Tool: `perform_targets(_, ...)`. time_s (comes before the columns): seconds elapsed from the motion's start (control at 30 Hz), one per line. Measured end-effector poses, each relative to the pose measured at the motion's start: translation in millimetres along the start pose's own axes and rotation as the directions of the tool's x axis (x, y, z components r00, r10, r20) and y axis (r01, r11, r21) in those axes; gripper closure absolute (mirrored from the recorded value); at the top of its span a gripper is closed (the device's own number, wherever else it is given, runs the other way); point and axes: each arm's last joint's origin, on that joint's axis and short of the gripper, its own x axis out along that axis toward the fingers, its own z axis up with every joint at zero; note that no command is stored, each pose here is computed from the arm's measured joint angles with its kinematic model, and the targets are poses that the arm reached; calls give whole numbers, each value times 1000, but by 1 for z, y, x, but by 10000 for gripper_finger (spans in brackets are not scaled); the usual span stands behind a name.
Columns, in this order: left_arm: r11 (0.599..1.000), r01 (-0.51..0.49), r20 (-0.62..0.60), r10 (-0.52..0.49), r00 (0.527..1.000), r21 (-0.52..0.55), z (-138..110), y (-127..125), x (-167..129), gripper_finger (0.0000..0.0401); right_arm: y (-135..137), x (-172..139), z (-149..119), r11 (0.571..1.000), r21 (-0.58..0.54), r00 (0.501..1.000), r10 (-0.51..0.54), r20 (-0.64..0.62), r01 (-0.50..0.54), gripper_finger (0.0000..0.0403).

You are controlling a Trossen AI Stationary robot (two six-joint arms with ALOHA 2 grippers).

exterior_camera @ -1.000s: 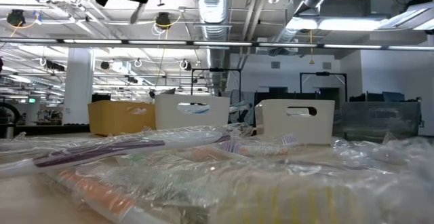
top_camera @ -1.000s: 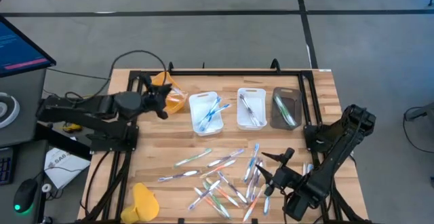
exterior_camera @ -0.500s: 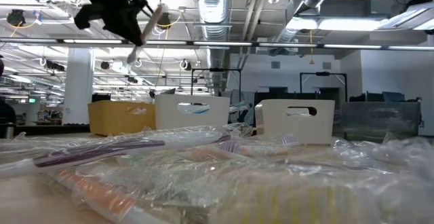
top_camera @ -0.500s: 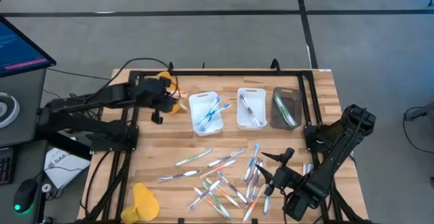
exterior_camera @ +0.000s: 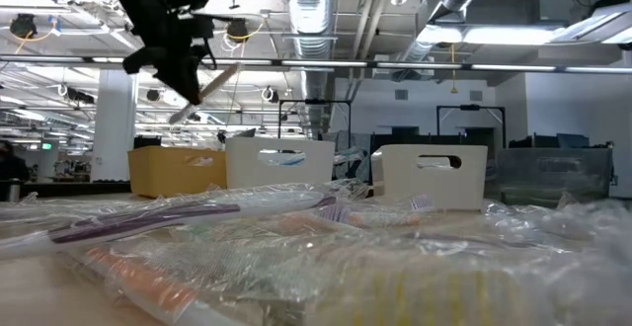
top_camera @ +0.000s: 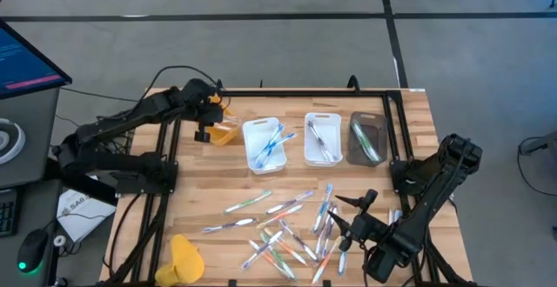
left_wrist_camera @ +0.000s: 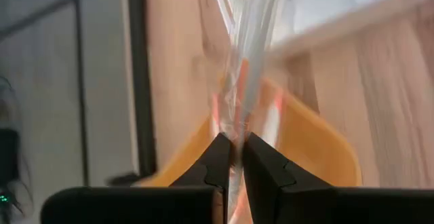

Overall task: Pick & Place Toothbrushes
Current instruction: Put the orange toothbrush into the orange bin

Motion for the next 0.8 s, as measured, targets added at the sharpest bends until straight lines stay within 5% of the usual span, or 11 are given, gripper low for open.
perform_targets(0.23,999,21,-154,-26,988,-34,-25,0,22,382,0,0,0,1000,8,1000,0,0,0,173)
perform_targets(0.8,977,116,-286,-164,944,-176,-38,5,73,348,1,-1,-1,1000,10,999,25,-39,-24,173)
